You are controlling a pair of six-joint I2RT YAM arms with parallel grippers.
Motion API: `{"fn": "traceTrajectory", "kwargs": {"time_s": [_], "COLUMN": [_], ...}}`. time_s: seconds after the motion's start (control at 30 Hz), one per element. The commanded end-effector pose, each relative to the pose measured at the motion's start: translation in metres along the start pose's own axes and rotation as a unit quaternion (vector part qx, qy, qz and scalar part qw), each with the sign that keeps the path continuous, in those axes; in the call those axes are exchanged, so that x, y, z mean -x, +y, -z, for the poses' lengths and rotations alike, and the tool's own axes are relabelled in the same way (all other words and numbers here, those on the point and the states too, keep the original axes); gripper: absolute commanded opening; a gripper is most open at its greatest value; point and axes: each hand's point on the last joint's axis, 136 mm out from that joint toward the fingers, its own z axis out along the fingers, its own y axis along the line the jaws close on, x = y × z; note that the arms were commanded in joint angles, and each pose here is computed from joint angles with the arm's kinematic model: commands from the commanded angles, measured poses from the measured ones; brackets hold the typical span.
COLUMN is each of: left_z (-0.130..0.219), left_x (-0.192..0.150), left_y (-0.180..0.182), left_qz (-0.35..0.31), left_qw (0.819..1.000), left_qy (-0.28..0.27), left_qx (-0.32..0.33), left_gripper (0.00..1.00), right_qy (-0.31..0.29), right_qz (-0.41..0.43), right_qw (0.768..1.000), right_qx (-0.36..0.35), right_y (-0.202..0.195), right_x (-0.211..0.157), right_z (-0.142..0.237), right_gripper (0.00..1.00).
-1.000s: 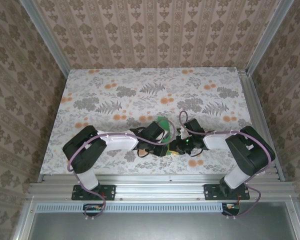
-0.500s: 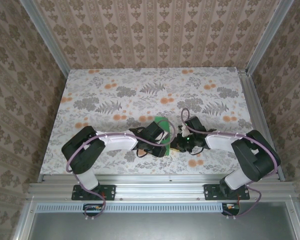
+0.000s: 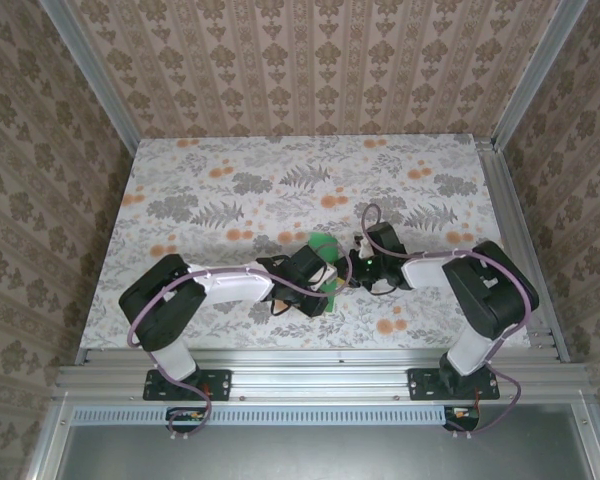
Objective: Fold a paper plane with a square sheet of paper (pick it up from the middle)
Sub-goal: First fold in half a square sheet of paper at the center of the table.
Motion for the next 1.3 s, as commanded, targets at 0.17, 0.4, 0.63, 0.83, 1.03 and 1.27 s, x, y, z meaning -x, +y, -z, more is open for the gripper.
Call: {"fn": "traceTrajectory", "kwargs": {"time_s": [0.17,0.4,0.63,0.83,1.03,1.27], "left_z": [-0.007,-0.01,-0.009,-0.011,-0.01,-0.01], "left_x": [-0.051,-0.068,-0.079,-0.083,-0.083,-0.084], "left_y": [0.022,0.028,0.03,0.03,0.029,0.027], "left_qz": [-0.04,-0.057,-0.063,-0.059,-0.057,-0.057], "left_qw": [0.993,0.987,0.983,0.983,0.984,0.984], "left_qy": [0.096,0.131,0.148,0.151,0.151,0.15], "left_qx": [0.059,0.078,0.085,0.081,0.08,0.074], "left_gripper": [0.23,0.22,0.21,0.21,0.21,0.21], "right_qy": [-0.022,-0.03,-0.054,-0.055,-0.059,-0.057], "right_qz": [0.012,0.021,0.028,0.03,0.031,0.04], "right_qw": [1.0,0.998,0.995,0.996,0.995,0.993], "right_qx": [-0.017,-0.051,-0.077,-0.071,-0.072,-0.094], "right_y": [-0.002,-0.024,-0.027,-0.022,-0.016,-0.017], "right_x": [0.019,0.028,0.042,0.057,0.068,0.079], "right_z": [-0.015,-0.022,-0.016,-0.018,-0.019,-0.025], "right_gripper": [0.16,0.15,0.16,0.16,0.16,0.16]}}
